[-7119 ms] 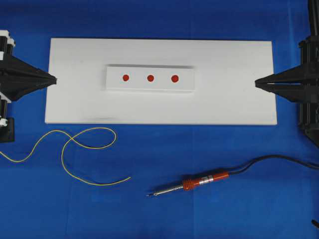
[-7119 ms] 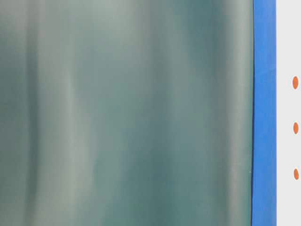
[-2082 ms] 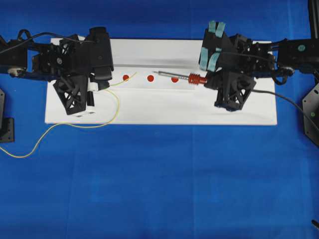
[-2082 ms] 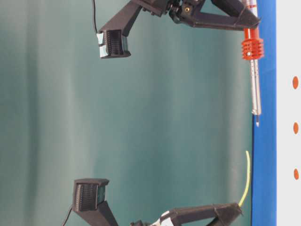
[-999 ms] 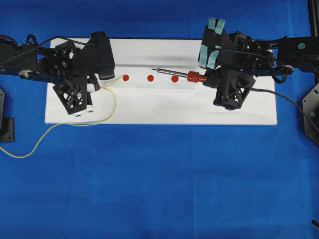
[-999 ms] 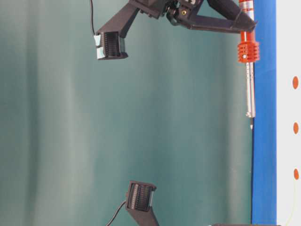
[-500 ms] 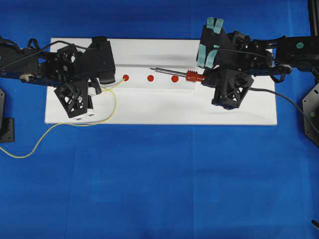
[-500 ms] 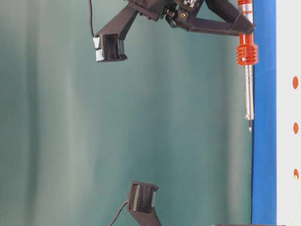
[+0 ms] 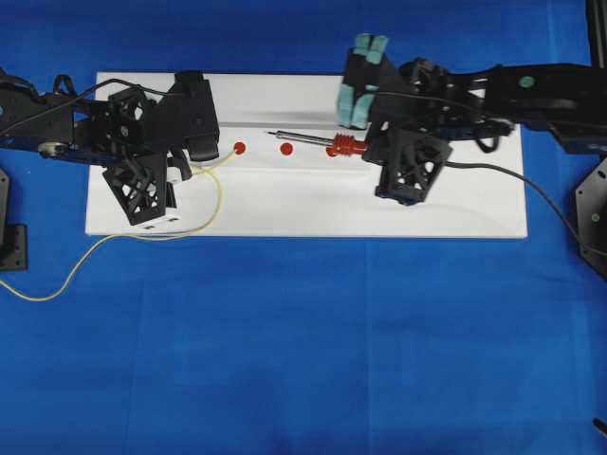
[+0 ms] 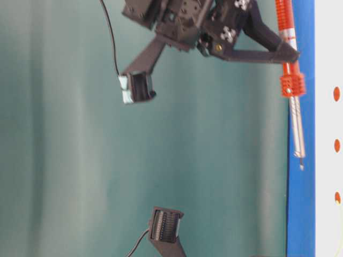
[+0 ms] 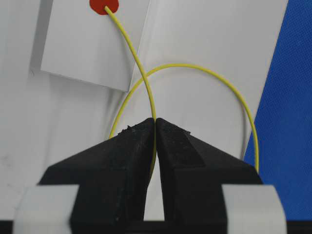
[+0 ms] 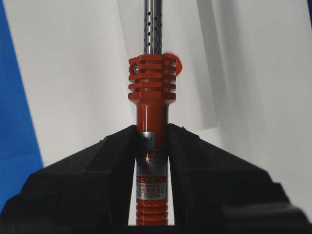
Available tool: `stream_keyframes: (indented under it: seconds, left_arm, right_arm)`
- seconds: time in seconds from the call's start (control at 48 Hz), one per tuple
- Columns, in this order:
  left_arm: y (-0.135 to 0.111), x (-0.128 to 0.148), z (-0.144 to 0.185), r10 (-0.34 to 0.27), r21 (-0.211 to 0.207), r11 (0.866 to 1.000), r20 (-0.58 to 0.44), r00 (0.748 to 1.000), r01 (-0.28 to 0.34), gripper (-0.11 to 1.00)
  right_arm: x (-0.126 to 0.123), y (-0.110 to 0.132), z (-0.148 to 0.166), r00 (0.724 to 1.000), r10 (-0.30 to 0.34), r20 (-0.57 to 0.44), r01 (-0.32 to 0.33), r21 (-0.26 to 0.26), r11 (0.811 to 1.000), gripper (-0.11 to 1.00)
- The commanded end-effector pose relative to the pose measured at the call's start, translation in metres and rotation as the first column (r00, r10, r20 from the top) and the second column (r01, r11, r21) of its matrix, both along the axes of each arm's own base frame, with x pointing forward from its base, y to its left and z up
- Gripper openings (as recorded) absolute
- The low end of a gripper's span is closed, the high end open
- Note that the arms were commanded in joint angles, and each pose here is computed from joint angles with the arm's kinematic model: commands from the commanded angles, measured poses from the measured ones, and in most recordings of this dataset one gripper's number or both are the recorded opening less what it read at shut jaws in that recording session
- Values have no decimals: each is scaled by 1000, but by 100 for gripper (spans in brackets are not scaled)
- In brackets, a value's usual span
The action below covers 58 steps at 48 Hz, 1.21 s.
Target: Touch the tip of the soldering iron to the tip of the solder at the mark.
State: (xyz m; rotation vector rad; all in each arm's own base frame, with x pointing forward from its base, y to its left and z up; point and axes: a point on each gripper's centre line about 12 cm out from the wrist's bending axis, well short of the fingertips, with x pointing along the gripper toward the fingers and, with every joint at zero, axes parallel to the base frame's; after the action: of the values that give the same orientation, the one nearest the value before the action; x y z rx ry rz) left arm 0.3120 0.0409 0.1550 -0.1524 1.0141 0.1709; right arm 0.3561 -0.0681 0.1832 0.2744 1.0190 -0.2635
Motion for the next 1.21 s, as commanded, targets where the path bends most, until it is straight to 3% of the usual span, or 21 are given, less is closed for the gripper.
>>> stream_keyframes:
  seconds: [0.0, 0.5, 1.187]
  left_arm:
    - [0, 3, 6, 0, 3, 1000, 24, 1000, 0, 2]
    - [2, 4, 6, 5, 3, 1000, 24, 1000, -5, 2]
    - [3, 7, 7, 4, 5, 1000, 22, 1000, -4, 2]
  right_arm:
    - [12, -4, 12, 1000, 5, 21, -5, -14, 1000, 7]
    - [44, -4, -6, 999, 31, -30, -31, -11, 999, 7]
    - [46, 1, -8, 998, 39, -42, -39, -6, 999, 7]
